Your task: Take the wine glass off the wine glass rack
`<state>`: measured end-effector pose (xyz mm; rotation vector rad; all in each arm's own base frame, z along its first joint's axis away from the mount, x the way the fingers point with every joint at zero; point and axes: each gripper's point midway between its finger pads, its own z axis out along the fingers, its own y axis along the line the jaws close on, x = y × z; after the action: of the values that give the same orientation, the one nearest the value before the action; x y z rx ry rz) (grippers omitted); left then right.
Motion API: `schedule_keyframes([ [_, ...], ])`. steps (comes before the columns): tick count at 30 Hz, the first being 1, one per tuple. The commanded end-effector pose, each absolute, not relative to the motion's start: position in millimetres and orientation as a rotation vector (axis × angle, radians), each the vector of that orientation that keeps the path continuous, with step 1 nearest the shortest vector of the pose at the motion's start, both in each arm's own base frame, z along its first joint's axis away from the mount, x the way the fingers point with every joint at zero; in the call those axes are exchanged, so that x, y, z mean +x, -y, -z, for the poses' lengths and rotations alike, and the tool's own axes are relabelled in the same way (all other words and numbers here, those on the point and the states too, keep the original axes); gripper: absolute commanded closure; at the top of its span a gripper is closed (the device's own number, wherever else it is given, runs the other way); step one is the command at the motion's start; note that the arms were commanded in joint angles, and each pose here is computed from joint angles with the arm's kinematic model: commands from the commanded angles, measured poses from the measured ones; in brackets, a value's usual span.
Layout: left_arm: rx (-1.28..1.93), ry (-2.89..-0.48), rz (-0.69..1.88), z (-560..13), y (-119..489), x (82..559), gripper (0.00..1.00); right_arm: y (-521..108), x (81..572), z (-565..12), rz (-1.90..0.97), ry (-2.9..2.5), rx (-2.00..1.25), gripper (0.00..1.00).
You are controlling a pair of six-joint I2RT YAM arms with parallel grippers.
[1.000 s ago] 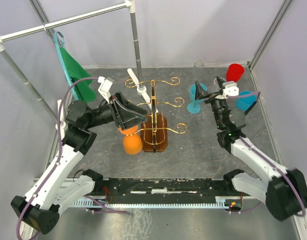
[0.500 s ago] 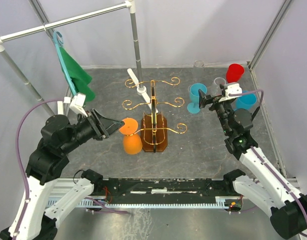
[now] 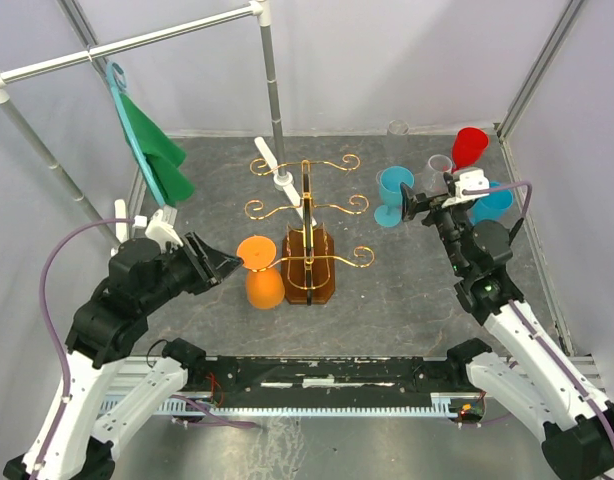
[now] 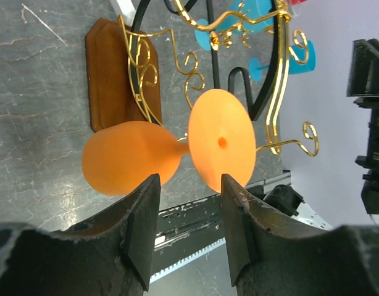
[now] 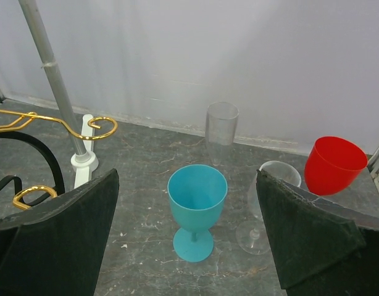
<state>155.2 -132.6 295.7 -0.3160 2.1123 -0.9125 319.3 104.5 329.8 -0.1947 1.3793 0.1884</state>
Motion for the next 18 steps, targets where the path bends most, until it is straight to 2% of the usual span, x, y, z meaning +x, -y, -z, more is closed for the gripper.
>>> schedule_keyframes([
  [1, -0.331, -2.043, 0.969, -302.3, 138.4, 162.7, 0.49, -100.0, 309.8, -358.4, -0.188, -1.302, -0.188, 0.00],
  [15, -0.314, -1.956, 1.095, -306.1, 153.6, 169.8, 0.49, -89.3, 301.5, -358.9, -0.134, -1.308, -0.194, 0.00],
  [18, -0.322, -1.951, 1.113, -302.8, 156.3, 172.4, 0.52, -87.8, 300.1, -358.7, -0.126, -1.310, -0.194, 0.00],
])
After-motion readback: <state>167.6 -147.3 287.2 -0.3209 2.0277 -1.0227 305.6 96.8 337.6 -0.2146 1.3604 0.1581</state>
